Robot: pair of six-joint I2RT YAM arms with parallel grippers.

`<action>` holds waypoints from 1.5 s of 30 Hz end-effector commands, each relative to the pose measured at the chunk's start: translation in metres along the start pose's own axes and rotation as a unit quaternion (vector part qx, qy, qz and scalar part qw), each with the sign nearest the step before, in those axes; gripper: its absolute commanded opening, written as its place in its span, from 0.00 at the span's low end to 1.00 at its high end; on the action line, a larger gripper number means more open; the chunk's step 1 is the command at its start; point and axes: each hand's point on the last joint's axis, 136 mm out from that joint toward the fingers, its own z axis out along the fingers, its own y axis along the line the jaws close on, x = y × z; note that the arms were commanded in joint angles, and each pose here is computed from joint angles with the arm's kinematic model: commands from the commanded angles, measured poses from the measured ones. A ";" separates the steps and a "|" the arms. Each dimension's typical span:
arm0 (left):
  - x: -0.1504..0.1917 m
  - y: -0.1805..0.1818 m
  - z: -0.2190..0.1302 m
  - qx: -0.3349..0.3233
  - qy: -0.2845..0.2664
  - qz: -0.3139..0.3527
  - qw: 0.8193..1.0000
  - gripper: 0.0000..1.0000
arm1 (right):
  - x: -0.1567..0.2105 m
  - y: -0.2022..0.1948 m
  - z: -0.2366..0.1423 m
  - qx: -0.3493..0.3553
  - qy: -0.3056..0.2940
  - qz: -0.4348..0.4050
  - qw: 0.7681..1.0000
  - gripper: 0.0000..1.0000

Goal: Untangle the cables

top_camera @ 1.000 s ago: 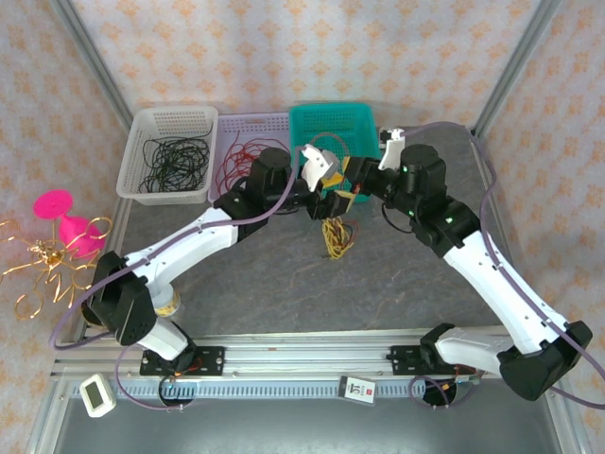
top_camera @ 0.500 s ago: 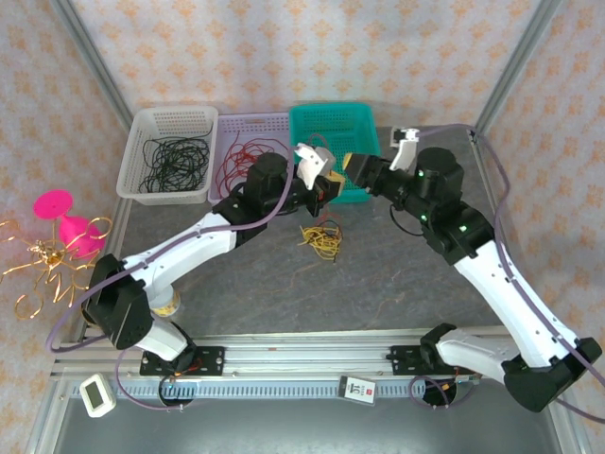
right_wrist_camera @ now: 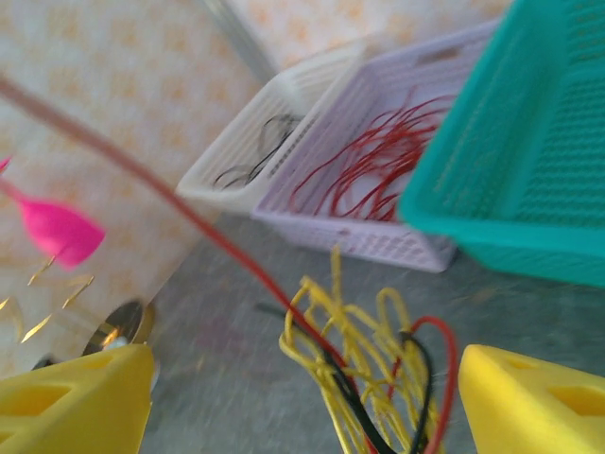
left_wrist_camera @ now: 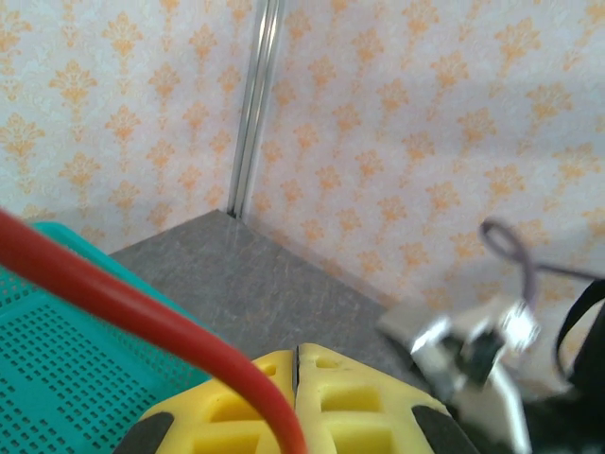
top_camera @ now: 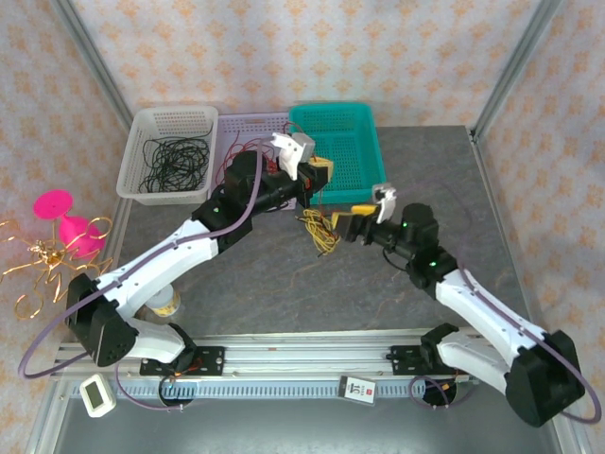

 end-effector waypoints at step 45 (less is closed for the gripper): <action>-0.225 0.128 -0.047 -0.247 -0.184 0.088 0.947 0.00 | 0.096 -0.075 0.042 0.114 0.086 0.073 0.987 0.53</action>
